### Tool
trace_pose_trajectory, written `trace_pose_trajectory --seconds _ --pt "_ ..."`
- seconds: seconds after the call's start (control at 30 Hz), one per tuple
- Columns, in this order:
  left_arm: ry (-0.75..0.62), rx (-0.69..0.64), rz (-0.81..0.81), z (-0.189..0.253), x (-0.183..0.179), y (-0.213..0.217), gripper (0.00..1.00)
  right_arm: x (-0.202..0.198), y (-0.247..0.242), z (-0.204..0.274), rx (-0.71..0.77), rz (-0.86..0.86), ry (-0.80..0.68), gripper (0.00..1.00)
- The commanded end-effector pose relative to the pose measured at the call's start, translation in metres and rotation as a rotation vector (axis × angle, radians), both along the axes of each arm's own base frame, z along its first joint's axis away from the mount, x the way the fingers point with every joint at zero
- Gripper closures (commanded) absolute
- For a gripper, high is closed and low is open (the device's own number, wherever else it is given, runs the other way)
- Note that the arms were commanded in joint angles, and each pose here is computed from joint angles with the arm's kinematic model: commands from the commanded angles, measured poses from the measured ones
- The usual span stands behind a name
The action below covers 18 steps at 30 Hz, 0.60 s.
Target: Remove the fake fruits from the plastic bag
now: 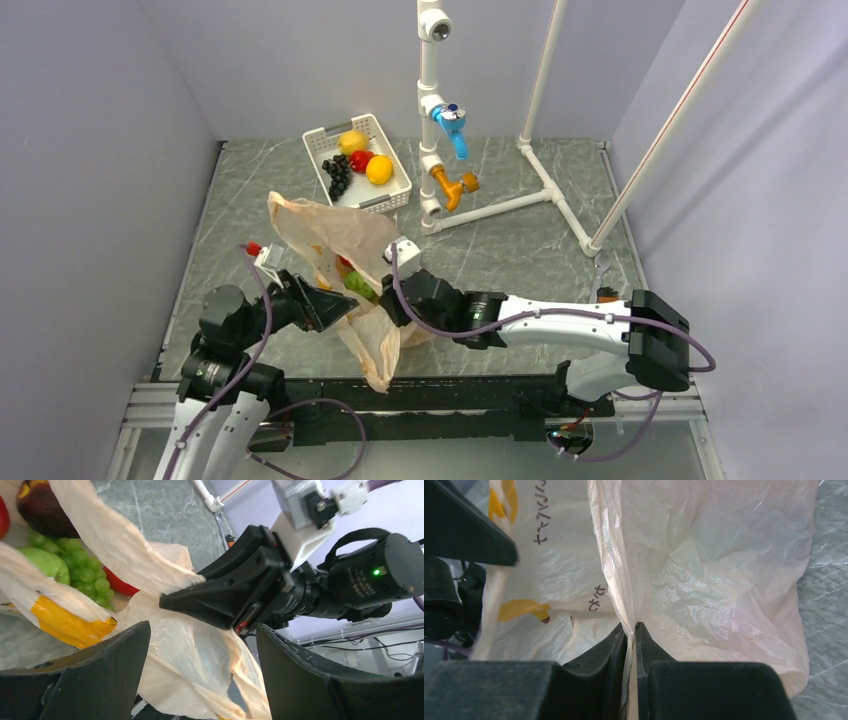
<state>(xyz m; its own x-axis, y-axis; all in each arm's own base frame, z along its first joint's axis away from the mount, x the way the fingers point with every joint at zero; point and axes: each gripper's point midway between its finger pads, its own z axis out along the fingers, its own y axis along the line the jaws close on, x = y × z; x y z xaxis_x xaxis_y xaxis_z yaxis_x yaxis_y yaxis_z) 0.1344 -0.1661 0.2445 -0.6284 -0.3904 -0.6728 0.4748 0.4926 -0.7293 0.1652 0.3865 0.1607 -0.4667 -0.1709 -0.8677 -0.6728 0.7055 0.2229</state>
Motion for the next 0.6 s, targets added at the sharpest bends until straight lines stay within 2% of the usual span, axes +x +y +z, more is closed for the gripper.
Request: trace_pose_trajectory --seconds 0.0,0.07,0.13,0.2,0.23,0.3,0.37,0.57 --pt "-0.111 -0.159 -0.117 0.028 0.001 -0.018 0.14 -0.002 0.007 0.034 0.156 0.043 0.038 0.89" --pt "-0.035 -0.157 -0.124 0.012 0.007 -0.023 0.16 -0.002 0.007 0.038 0.161 0.052 0.038 0.93" --pt "-0.006 -0.094 -0.074 -0.006 0.018 -0.021 0.16 -0.002 0.006 0.044 0.178 0.057 0.029 0.96" --pt "0.098 -0.023 0.014 -0.035 0.033 -0.016 0.25 0.000 0.002 0.052 0.197 0.045 0.022 0.98" --pt "0.163 0.021 0.042 -0.051 0.037 -0.014 0.25 0.000 -0.001 0.057 0.208 0.038 0.020 0.98" --pt "0.296 0.104 0.086 -0.088 0.041 -0.013 0.18 0.001 -0.006 0.066 0.244 0.024 0.016 1.00" --pt "0.398 0.185 0.107 -0.119 0.040 -0.012 0.18 0.000 -0.011 0.065 0.276 0.017 0.020 1.00" --pt "0.509 0.335 0.202 -0.169 0.031 -0.013 0.23 -0.005 -0.031 0.046 0.293 -0.025 0.051 1.00"
